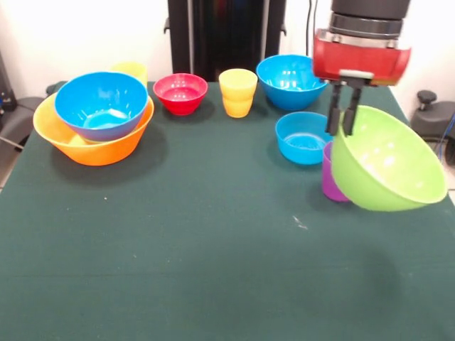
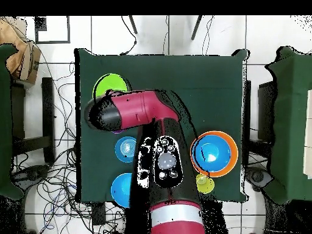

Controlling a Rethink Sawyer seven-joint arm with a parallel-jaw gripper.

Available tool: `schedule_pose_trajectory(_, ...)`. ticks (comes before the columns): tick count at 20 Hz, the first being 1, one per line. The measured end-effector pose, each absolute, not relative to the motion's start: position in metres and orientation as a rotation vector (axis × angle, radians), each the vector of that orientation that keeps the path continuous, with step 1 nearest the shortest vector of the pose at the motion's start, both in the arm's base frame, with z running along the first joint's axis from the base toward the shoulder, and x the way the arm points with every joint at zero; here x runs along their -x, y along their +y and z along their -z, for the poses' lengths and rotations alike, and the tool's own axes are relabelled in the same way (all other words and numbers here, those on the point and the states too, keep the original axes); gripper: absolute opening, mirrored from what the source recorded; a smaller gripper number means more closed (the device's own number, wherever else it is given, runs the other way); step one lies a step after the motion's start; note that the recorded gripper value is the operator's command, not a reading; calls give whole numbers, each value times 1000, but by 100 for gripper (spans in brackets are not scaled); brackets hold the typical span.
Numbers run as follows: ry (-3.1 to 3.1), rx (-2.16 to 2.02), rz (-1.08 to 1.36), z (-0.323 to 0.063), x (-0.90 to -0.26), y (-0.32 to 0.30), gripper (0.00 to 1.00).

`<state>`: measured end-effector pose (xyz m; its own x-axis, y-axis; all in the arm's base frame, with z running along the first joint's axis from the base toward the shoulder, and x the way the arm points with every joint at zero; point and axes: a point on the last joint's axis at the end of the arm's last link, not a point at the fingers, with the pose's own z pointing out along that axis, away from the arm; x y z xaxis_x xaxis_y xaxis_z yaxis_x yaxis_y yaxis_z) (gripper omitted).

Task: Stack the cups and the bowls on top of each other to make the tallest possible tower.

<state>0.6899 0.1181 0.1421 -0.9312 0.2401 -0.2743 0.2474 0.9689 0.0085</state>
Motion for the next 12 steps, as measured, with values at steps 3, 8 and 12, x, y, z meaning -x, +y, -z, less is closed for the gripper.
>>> schedule_pose_trajectory(3,2835,-338,40,-139,-679,105,0)
schedule_pose_trajectory(8,2841,-288,37,-131,-665,99,0)
schedule_pose_trajectory(12,2859,-240,28,-123,-656,104,0)
